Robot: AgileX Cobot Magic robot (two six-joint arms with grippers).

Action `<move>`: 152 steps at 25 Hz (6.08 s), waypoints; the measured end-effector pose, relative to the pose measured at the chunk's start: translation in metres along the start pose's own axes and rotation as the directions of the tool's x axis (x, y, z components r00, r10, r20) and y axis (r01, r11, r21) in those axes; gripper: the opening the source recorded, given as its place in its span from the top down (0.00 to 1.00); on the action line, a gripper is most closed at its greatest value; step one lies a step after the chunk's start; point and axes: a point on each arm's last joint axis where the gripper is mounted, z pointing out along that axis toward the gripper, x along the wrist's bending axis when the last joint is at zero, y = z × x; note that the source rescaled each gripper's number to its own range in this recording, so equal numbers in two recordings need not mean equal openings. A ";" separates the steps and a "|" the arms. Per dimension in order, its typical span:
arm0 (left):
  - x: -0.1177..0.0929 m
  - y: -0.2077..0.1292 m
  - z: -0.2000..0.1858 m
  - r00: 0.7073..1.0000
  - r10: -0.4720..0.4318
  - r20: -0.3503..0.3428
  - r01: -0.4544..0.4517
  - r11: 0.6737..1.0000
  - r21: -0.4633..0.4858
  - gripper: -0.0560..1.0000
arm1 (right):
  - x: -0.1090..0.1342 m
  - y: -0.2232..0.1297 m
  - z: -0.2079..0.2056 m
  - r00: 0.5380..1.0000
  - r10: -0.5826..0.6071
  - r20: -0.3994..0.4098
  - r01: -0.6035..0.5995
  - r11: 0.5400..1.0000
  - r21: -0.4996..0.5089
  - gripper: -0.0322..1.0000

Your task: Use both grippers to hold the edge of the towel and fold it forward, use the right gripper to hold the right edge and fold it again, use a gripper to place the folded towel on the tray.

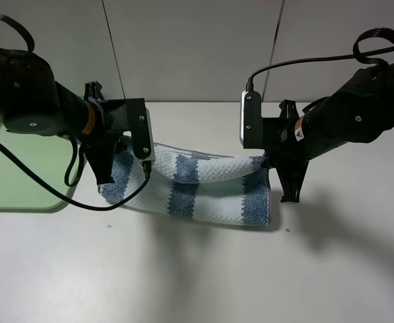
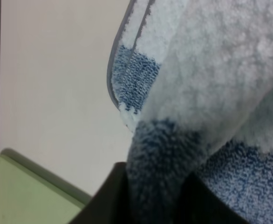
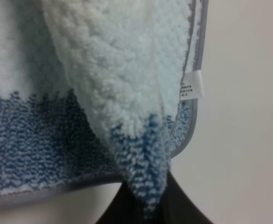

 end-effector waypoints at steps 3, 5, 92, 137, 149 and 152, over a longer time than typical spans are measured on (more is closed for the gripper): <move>0.000 -0.001 0.000 1.000 0.000 0.001 0.000 1.000 0.012 0.66 | 0.000 0.000 0.000 1.000 0.014 0.002 -0.014 1.000 -0.001 0.95; 0.000 -0.003 0.000 1.000 0.000 0.003 0.000 1.000 0.029 0.65 | 0.000 0.000 0.000 1.000 0.025 0.002 -0.025 1.000 -0.002 0.91; 0.039 -0.035 -0.098 0.847 -0.479 -0.233 0.491 0.871 -0.004 0.00 | -0.001 0.001 0.000 0.940 0.341 0.009 -0.340 0.940 -0.016 0.00; -0.002 -0.070 -0.212 0.459 -0.887 -0.056 0.888 0.460 -0.013 0.00 | -0.002 0.001 0.000 0.858 0.513 0.006 -0.513 0.858 -0.023 0.00; -0.002 -0.070 -0.212 0.460 -0.886 -0.057 0.887 0.461 -0.013 0.00 | -0.004 -0.010 0.001 0.216 0.975 -0.061 -0.975 0.218 0.035 0.00; -0.002 -0.070 -0.212 0.460 -0.886 -0.057 0.887 0.461 -0.013 0.00 | -0.007 -0.015 0.001 0.140 0.988 -0.062 -0.989 0.143 0.039 0.00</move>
